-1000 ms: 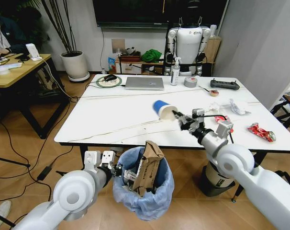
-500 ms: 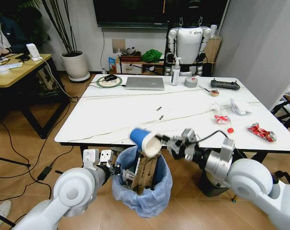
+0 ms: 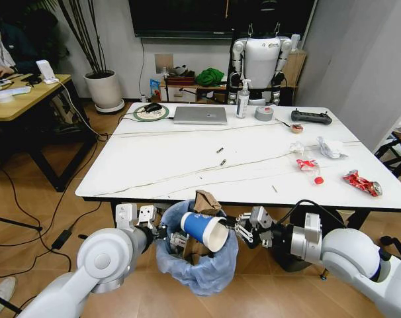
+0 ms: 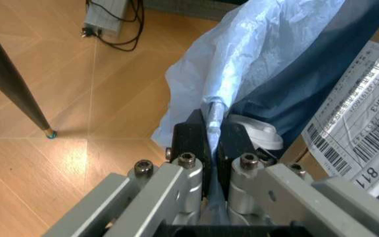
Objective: Pick up the trash bin and place the trash from the table into it.
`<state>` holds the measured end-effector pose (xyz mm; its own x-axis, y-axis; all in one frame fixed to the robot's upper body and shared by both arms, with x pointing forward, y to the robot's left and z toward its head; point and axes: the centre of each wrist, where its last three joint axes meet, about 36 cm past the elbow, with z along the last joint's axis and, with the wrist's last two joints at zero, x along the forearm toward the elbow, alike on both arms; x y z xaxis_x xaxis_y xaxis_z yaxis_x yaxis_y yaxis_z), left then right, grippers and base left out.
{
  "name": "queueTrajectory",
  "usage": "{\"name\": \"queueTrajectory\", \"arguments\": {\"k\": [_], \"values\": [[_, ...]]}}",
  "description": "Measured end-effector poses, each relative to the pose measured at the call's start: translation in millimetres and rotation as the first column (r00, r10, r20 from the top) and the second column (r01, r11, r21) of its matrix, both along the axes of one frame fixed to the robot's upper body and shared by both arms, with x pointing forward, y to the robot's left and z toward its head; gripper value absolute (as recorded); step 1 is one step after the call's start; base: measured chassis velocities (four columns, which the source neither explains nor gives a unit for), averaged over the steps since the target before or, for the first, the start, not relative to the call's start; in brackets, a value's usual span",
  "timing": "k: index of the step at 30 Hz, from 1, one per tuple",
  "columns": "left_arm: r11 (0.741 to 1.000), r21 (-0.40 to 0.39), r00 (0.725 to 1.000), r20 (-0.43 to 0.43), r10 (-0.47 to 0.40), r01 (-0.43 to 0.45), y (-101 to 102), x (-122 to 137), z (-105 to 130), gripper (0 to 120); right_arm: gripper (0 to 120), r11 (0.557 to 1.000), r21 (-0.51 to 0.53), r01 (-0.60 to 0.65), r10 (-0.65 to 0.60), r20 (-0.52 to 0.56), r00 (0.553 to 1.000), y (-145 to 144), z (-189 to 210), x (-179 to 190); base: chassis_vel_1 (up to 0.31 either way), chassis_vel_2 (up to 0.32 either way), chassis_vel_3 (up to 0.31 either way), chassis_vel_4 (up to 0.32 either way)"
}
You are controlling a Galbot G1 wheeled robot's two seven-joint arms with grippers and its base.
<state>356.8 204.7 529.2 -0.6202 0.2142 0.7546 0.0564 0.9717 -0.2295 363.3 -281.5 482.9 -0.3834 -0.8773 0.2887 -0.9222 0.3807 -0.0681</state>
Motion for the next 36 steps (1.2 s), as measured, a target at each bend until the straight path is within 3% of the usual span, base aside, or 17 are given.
{"name": "queueTrajectory", "arguments": {"k": [5, 10, 16, 18, 25, 27, 31, 32, 36], "values": [[1.0, -0.004, 1.0, -0.006, -0.001, 0.001, -1, 2, -2, 0, 0, 1.0, 0.008, -0.013, 0.013, -0.012, 1.0, 8, -4, -5, 0.0, 0.0, 0.0, 0.0], [1.0, -0.005, 1.0, -0.011, -0.008, 0.008, -3, 4, -4, 0, 15, 1.0, 0.007, 0.019, -0.019, 0.001, 1.0, 12, -3, -6, 0.0, 0.0, 0.0, 0.0], [1.0, -0.01, 1.0, -0.012, -0.017, 0.017, -3, 5, -5, 0, 41, 0.998, 0.004, 0.062, -0.062, 0.009, 0.998, 14, -2, -8, 0.0, 0.0, 0.0, 0.0], [1.0, -0.011, 1.0, -0.011, -0.018, 0.018, -3, 5, -5, 0, 44, 0.998, 0.003, 0.07, -0.071, 0.01, 0.997, 13, -3, -7, 0.0, 0.0, 0.0, 0.0], [1.0, -0.01, 0.999, -0.014, -0.03, 0.03, -4, -1, -5, 0, 70, 0.972, 0.077, 0.223, -0.226, 0.029, 0.974, 12, 1, 10, 0.0, 0.0, 0.0, 0.0], [0.999, -0.002, 0.999, -0.018, -0.034, 0.034, -5, -5, -6, 0, 80, 0.945, 0.148, 0.292, -0.297, 0.008, 0.955, 18, 9, 16, 0.0, 0.0, 0.0, 0.0], [0.999, 0.006, 0.998, -0.031, -0.052, 0.052, -8, -11, -12, 0, 95, 0.829, 0.251, 0.5, -0.494, -0.092, 0.865, 34, 27, 28, 0.0, 0.0, 0.0, 0.0], [0.999, 0.006, 0.998, -0.031, -0.052, 0.052, -8, -11, -12, 0, 95, 0.829, 0.251, 0.5, -0.494, -0.092, 0.865, 34, 27, 28, 0.0, 0.0, 0.0, 0.0], [0.996, 0.012, 0.996, -0.031, -0.083, 0.083, -11, -17, -18, 0, 100, 0.734, 0.226, 0.641, -0.629, -0.131, 0.766, 33, 20, 53, 0.0, 0.0, 0.0, 0.0]]}}
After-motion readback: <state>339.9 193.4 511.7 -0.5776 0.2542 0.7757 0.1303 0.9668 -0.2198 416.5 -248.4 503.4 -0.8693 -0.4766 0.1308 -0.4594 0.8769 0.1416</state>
